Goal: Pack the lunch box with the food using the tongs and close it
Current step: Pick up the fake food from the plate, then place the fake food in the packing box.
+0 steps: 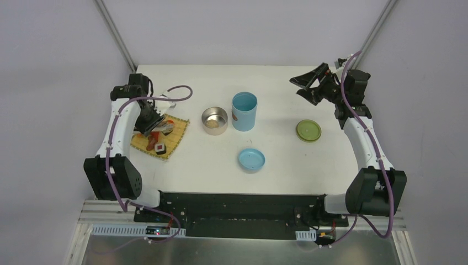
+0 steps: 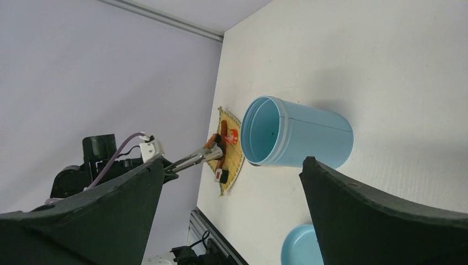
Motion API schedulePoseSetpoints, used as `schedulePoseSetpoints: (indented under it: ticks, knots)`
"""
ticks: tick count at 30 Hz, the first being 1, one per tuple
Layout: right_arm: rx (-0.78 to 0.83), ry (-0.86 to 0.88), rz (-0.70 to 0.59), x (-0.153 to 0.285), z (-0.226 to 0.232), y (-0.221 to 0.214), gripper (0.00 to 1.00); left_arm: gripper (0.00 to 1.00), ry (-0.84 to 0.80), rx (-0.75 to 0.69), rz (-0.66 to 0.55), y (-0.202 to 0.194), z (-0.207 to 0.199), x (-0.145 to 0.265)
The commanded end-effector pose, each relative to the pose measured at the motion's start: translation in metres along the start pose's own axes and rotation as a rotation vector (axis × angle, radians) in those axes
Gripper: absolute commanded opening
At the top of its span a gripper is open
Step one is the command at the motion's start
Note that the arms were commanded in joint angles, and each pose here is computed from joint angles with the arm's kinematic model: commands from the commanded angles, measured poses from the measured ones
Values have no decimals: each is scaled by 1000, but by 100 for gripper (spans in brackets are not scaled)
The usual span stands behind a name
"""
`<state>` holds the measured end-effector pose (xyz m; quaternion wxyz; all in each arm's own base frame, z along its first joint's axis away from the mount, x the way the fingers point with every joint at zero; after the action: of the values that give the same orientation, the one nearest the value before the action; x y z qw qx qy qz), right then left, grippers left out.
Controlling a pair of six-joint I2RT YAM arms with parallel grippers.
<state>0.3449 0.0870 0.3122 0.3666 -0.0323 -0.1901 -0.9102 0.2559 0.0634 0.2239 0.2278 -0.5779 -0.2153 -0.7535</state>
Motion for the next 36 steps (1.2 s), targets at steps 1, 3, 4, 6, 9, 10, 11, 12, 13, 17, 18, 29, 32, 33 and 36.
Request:
schedulePoseSetpoints:
  ticks: [1, 3, 4, 6, 9, 10, 11, 12, 13, 17, 18, 29, 32, 33, 36]
  knots:
    - [45, 37, -18, 3, 13, 7, 99, 24, 40, 5, -124, 21, -8, 41]
    - [45, 37, -17, 3, 13, 6, 99, 23, 43, 1, -165, 34, -10, 50]
    - [45, 37, -17, 3, 13, 6, 99, 23, 46, -13, -190, 43, -13, 55]
    - [44, 36, -18, 3, 13, 6, 99, 23, 51, -30, -235, 59, -17, 62]
    - [49, 36, -20, 4, 13, 6, 99, 24, 51, -38, -324, 89, -22, 72]
    - [49, 35, -20, 4, 13, 6, 99, 24, 47, -36, -343, 98, -23, 72]
    - [50, 36, -20, 4, 13, 6, 99, 24, 47, -38, -358, 106, -23, 72]
    - [51, 35, -21, 4, 13, 6, 99, 24, 47, -38, -370, 114, -23, 71]
    - [54, 36, -20, 4, 13, 6, 99, 23, 48, -38, -379, 122, -22, 70]
    - [71, 37, -25, 6, 14, 6, 99, 24, 19, -63, -393, 148, -27, 60]
    - [73, 35, -26, 6, 14, 6, 99, 24, 11, -70, -390, 154, -28, 55]
    - [70, 28, -34, 8, 10, 7, 99, 26, -34, -100, -384, 193, -30, 32]
    - [71, 27, -38, 9, 10, 9, 99, 27, -30, -110, -360, 195, -30, 26]
    - [72, 26, -39, 9, 10, 9, 99, 27, -27, -113, -350, 194, -30, 24]
    - [73, 24, -45, 10, 10, 11, 99, 27, -12, -145, -329, 188, -30, 21]
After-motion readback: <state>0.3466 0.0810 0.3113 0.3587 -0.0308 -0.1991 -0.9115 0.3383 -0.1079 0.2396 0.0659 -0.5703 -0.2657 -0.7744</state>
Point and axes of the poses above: each gripper's point midway between its finger pads, its own x axis back along the fingers, its own z axis along the line the jaws close on, y = z × x, the point moved 6 cm from there along x, back along the fingers, and after that the axes turned 9 degrees about -x, right-handed, at the moved point
